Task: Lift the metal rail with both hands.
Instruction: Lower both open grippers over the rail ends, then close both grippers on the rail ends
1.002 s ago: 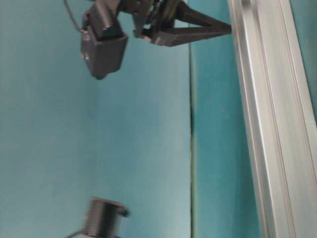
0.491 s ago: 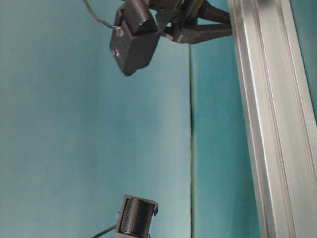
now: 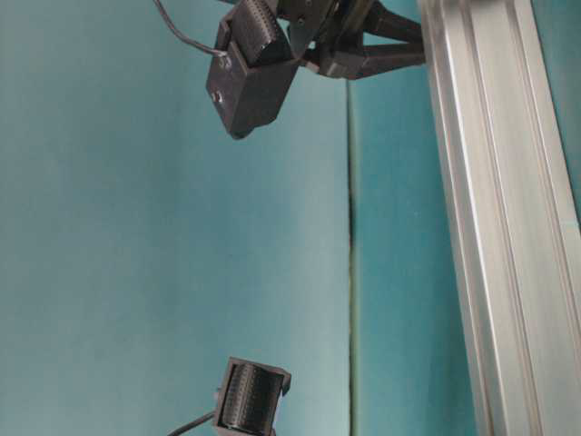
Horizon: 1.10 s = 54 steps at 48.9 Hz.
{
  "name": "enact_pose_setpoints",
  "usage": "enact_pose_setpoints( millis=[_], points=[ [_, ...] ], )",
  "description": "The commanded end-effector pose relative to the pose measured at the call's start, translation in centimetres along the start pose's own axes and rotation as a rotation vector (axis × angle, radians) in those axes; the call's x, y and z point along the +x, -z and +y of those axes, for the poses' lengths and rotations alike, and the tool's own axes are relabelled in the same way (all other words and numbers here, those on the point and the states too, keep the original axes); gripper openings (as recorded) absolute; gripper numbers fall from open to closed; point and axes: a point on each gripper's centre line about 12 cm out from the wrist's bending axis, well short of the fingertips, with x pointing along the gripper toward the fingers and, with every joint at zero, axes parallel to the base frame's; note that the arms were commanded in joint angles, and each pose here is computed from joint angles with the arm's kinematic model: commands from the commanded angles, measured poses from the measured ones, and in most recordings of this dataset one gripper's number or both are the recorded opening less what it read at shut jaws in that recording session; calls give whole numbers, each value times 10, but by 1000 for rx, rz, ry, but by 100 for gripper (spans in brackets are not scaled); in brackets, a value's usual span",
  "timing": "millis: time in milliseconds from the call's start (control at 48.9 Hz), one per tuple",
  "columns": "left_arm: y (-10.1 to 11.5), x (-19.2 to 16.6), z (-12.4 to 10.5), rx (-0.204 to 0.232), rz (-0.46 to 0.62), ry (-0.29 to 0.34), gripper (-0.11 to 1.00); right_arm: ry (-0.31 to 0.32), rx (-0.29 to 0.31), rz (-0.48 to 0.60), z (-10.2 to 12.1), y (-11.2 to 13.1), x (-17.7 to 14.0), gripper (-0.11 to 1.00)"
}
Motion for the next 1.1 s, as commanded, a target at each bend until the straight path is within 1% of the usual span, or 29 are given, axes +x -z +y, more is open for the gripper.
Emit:
enact_pose_setpoints(
  millis=[0,61,102,123,205,225,266,286,409,859,982,1084],
  points=[
    [-5,-3,-4,7,-28,17,93,0,-4,4,0,0,1,93],
    [-8,-4,-5,6,-48,28,85,-3,-4,7,0,1,1,88],
    [-9,-4,-6,7,-64,39,77,-5,-5,11,1,2,2,83],
    [-10,-4,-7,7,-71,43,70,-7,-5,14,1,2,2,79],
    [-12,-5,-8,9,-91,55,47,-15,-5,25,2,4,3,62],
    [-12,-5,-8,9,-95,57,41,-16,-4,25,2,3,2,55],
    [-13,-6,-9,10,-99,59,35,-20,-2,27,3,4,2,46],
    [-13,-6,-9,10,-100,60,35,-22,-1,31,3,4,2,44],
    [-12,-6,-8,12,-96,58,35,-34,6,40,4,5,2,44],
    [-11,-7,-8,19,-93,56,35,-31,6,34,3,3,1,44],
    [-12,-15,-7,18,-92,53,35,-24,14,22,-1,-2,-6,44],
    [-15,-29,-9,20,-94,53,35,-19,18,9,-6,-9,-20,44]
  ],
)
